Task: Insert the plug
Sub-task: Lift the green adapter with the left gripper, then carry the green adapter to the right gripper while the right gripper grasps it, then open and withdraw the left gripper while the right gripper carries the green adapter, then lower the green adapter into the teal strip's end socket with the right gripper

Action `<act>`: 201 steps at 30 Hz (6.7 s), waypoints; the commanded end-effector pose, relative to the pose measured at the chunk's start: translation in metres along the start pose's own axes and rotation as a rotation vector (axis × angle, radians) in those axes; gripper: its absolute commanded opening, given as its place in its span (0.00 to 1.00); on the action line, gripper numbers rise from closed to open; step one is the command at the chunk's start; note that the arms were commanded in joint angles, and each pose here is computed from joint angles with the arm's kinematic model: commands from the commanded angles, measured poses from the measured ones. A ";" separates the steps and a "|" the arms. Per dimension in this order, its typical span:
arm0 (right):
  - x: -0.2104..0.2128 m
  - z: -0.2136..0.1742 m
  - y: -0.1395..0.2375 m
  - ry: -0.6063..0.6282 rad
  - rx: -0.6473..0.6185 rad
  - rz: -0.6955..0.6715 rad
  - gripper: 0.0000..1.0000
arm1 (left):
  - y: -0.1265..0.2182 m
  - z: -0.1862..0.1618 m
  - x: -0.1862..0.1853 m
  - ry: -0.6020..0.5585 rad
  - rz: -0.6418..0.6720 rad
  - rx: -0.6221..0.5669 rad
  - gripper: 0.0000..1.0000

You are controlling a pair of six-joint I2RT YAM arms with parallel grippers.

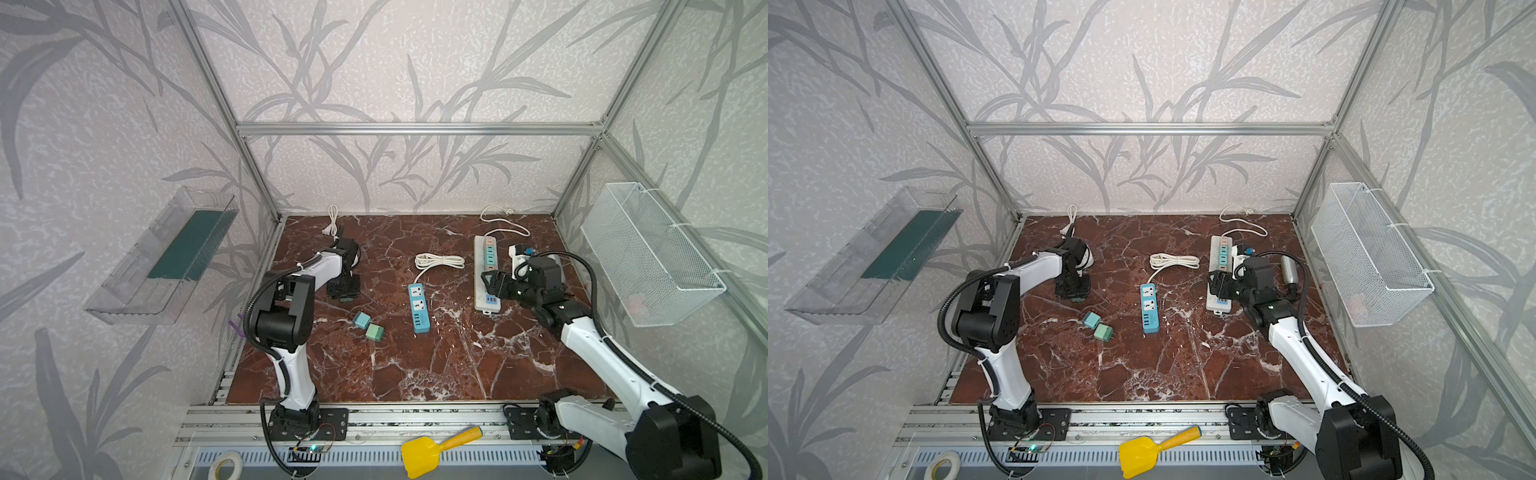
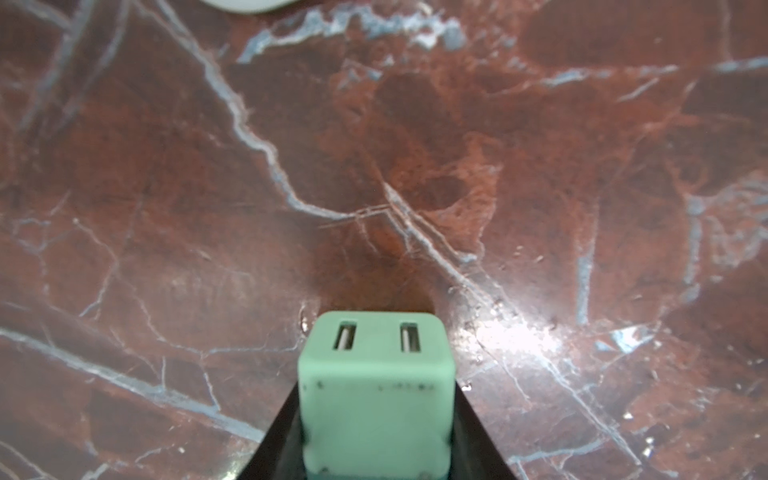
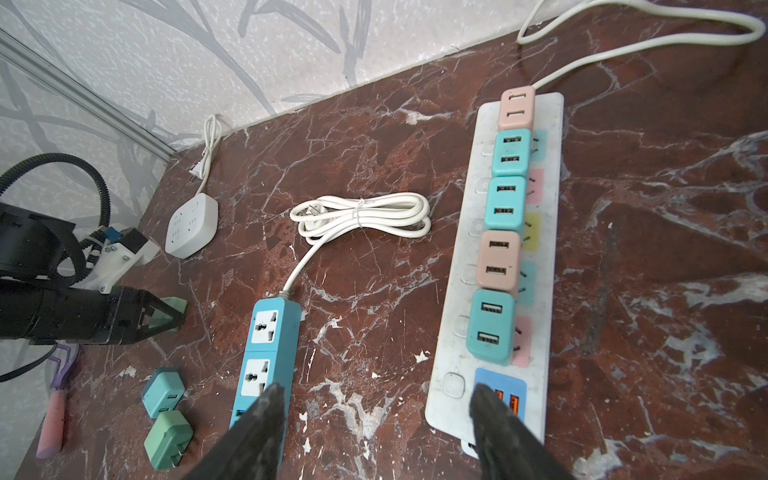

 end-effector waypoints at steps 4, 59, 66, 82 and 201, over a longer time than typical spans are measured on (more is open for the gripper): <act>0.004 0.003 -0.001 0.004 0.015 0.008 0.69 | 0.045 0.009 -0.013 -0.031 -0.119 -0.125 0.25; 0.152 -0.006 -0.013 0.157 0.293 0.562 0.52 | 0.150 -0.103 -0.161 -1.056 -0.512 -1.090 0.16; 0.155 -0.011 -0.030 0.157 0.329 0.533 0.51 | 0.154 -0.107 -0.161 -1.059 -0.509 -1.104 0.16; 0.159 -0.010 -0.040 0.121 0.313 0.532 0.08 | 0.162 -0.100 -0.155 -0.938 -0.435 -1.147 0.59; 0.176 -0.058 -0.159 0.382 0.491 -0.258 0.52 | 0.181 -0.054 -0.041 0.390 -0.476 -1.051 0.80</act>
Point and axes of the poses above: each gripper's point midway between its finger pads, its own y axis back along the fingers, its own x axis along the line the jaws close on, z = x × y, the point moved 8 cm from there along y, back along the fingers, and after that the axes turned 1 degree about y, right-handed, at the moved point
